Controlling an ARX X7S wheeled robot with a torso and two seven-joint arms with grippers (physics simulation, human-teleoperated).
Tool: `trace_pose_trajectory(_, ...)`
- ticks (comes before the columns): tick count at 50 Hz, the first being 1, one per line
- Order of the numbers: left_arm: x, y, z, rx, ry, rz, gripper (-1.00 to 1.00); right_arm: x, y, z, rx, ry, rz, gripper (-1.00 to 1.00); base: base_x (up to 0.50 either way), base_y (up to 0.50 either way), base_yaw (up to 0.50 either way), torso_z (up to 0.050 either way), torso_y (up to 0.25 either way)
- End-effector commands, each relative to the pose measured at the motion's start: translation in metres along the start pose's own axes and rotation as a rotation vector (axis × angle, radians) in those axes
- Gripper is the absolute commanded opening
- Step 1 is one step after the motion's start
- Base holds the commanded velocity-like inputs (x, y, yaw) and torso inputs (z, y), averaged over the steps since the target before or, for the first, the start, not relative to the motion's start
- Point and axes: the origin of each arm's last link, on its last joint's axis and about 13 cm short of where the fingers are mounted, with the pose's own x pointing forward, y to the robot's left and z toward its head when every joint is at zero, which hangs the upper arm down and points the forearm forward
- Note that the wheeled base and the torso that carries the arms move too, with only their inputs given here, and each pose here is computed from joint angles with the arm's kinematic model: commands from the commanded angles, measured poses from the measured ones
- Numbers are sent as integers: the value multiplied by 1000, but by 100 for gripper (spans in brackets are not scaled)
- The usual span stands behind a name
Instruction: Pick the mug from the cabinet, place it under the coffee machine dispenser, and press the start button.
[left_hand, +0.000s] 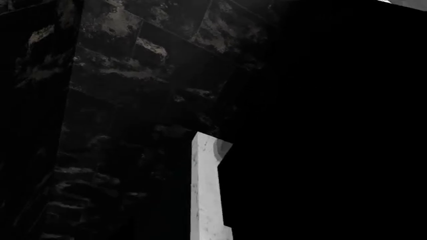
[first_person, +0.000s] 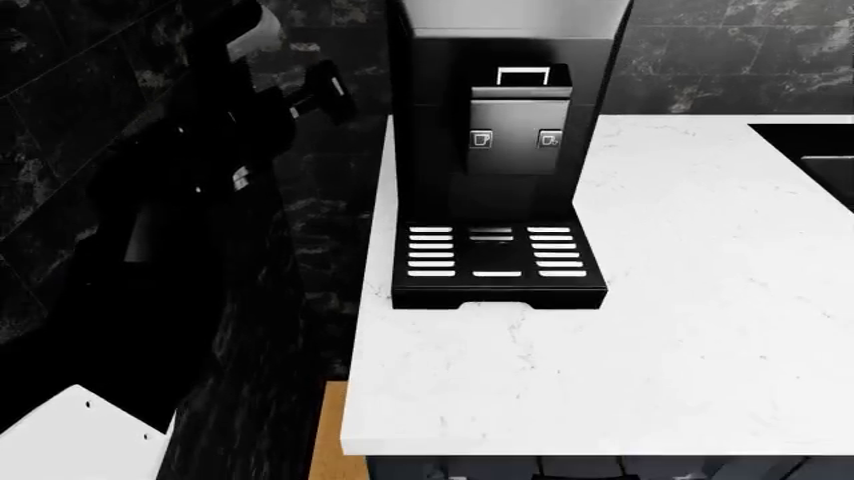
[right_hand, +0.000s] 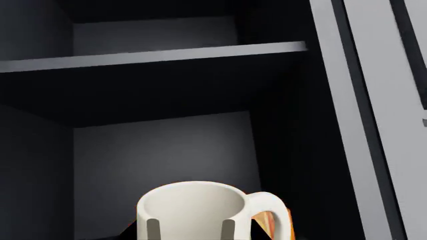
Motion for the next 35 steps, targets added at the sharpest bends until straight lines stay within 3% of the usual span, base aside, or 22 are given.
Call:
trace_pose_trajectory(1, 0, 1, -2, -3, 6, -3, 100, -5, -1, 3, -13, -15, -3, -100, 0, 0, 0, 0, 0)
trace_pose_trajectory(10, 0, 4, -3, -8, 7, 3, 100, -29, -5, 0, -91, 28, -24, -100, 0, 0, 0, 0, 0)
trace_pose_trajectory(17, 0, 8, -4, -11, 5, 13, 100, -65, -14, -15, -140, 93, 8, -100, 0, 0, 0, 0, 0)
trace_pose_trajectory(23, -1, 11, -3, -12, 3, 19, 100, -96, -27, -35, -175, 134, 11, -100, 0, 0, 0, 0, 0)
trace_pose_trajectory(35, -1, 11, -2, -5, -1, 27, 100, -150, -47, -89, -159, 247, 36, -100, 0, 0, 0, 0, 0)
